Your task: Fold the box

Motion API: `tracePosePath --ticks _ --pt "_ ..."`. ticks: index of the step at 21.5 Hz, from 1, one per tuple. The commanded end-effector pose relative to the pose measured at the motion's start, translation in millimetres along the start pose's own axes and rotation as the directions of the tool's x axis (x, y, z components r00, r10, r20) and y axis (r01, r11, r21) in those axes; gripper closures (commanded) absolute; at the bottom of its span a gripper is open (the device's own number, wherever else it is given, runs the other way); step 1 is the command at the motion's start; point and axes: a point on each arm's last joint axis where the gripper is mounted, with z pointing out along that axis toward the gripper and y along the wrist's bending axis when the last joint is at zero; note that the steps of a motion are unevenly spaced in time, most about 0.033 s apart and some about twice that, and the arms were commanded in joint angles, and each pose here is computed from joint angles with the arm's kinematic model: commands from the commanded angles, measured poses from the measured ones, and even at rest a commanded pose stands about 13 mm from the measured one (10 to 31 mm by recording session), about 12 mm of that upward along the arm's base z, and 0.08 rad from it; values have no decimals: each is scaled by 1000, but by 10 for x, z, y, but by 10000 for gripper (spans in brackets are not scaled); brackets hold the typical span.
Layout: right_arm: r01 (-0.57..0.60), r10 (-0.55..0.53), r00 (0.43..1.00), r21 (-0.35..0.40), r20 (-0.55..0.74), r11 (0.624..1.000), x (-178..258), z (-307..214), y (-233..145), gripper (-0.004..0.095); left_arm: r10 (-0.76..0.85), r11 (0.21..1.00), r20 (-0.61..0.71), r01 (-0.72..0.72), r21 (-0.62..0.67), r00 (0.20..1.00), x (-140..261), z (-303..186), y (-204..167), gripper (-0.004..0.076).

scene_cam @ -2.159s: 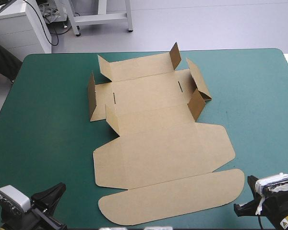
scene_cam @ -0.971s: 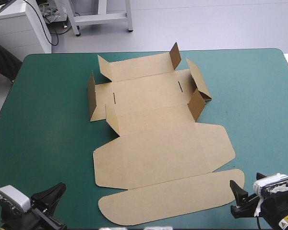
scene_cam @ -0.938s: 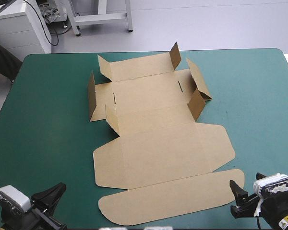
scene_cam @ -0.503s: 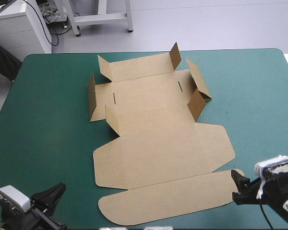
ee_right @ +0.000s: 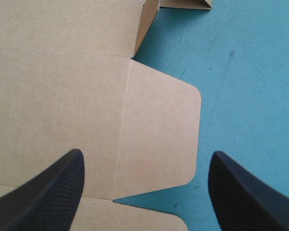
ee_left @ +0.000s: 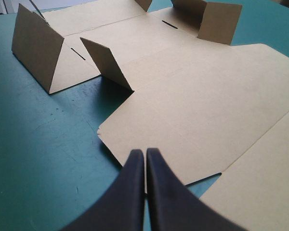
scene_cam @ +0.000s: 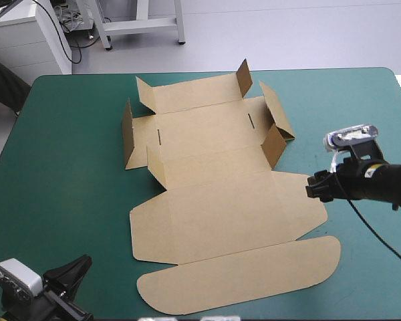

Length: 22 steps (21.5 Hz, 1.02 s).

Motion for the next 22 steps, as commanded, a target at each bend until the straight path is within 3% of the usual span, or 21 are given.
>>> tracePosePath --ticks 1,7,11,15,22 --pt "10 -9 999 -11 45 1000 -328 109 -57 258 -15 1000 78 14 19 997 -120 -14 -14 731" --pt "6 -10 997 -51 -77 999 -694 533 -191 261 -15 1000 78 14 19 997 -120 -14 -14 731" --pt "20 -42 982 -118 -183 993 -1007 943 -293 261 -15 1000 78 14 19 997 -120 -14 -14 731" --pt "53 -86 974 -154 -212 987 -1311 1251 -260 261 -13 1000 79 11 16 997 -121 -14 -12 731" --pt "125 -154 939 -113 -307 986 -1399 1911 -81 268 -12 1000 103 11 10 995 -120 11 -1 731"
